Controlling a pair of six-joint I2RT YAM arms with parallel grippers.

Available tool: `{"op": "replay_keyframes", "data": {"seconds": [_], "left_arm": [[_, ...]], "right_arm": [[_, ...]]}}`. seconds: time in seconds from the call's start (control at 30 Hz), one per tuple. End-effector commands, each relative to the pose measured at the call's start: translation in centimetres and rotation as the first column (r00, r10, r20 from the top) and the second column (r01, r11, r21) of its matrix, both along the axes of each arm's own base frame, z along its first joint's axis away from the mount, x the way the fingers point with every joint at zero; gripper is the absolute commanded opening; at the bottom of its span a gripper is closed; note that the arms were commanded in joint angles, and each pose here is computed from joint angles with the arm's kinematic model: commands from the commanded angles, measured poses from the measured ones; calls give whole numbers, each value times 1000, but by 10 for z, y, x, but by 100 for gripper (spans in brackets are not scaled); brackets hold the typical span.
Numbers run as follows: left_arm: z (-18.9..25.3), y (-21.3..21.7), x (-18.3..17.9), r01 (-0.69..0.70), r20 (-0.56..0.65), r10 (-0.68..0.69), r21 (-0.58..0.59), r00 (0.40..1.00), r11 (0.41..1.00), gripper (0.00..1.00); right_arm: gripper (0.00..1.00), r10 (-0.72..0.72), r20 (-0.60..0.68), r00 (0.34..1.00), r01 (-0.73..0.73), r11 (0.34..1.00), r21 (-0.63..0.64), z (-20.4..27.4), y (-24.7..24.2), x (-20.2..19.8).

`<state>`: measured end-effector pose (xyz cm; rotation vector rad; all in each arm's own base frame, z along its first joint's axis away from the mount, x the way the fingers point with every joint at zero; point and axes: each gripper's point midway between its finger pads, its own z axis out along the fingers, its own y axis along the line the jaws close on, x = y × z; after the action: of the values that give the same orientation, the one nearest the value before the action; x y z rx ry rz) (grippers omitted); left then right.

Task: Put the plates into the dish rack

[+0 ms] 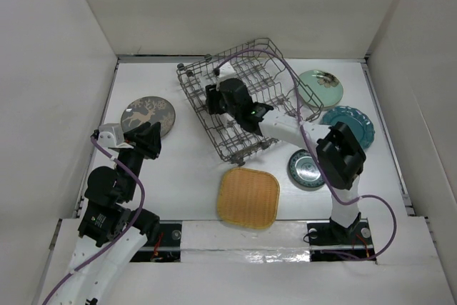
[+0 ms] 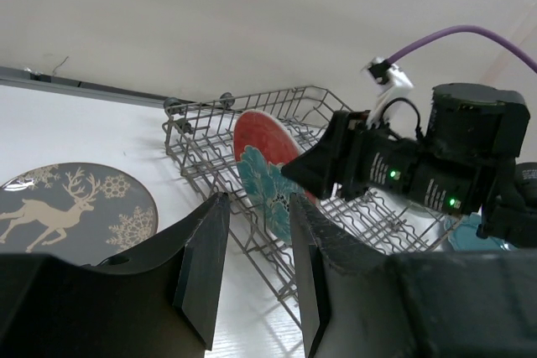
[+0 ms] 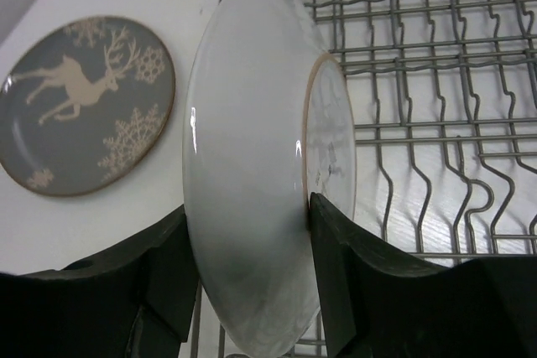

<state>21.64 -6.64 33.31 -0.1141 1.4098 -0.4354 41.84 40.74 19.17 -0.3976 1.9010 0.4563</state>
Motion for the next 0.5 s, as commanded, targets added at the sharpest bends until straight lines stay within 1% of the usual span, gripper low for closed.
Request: {"op": "replay_keyframes", "data": {"seconds": [0.0, 0.07, 0.13, 0.2, 0.27, 0.3, 0.4, 0.47], "left_arm": [[5, -1, 3, 1, 20, -1, -6, 1000, 1000, 31], [5, -1, 3, 0, 21, 1, -7, 1000, 1000, 31], [4, -1, 3, -2, 18, 2, -6, 1000, 1000, 31], [4, -1, 4, -3, 17, 3, -6, 1000, 1000, 31], [4, -1, 4, -3, 16, 3, -5, 1000, 1000, 31], [3, -1, 4, -3, 14, 3, -4, 1000, 1000, 31], [4, -1, 4, -3, 16, 3, -5, 1000, 1000, 32], [4, -1, 4, 0, 17, 0, -5, 1000, 1000, 32]], "right_arm": [[47, 17, -3, 1000, -16, 967, 255, 48, 3, 5], [45, 43, -40, 998, -29, 953, 300, 47, 5, 1], [43, 39, -47, 998, -21, 941, 338, 51, -2, 8], [42, 75, -65, 995, -46, 927, 372, 54, 4, 2], [43, 84, -76, 994, -49, 924, 378, 52, 2, 4], [44, 82, -83, 993, -46, 927, 373, 49, 2, 4], [55, 68, -104, 992, -27, 934, 356, 36, -3, 2], [60, 66, -109, 992, -24, 935, 353, 32, -4, 1]]}}
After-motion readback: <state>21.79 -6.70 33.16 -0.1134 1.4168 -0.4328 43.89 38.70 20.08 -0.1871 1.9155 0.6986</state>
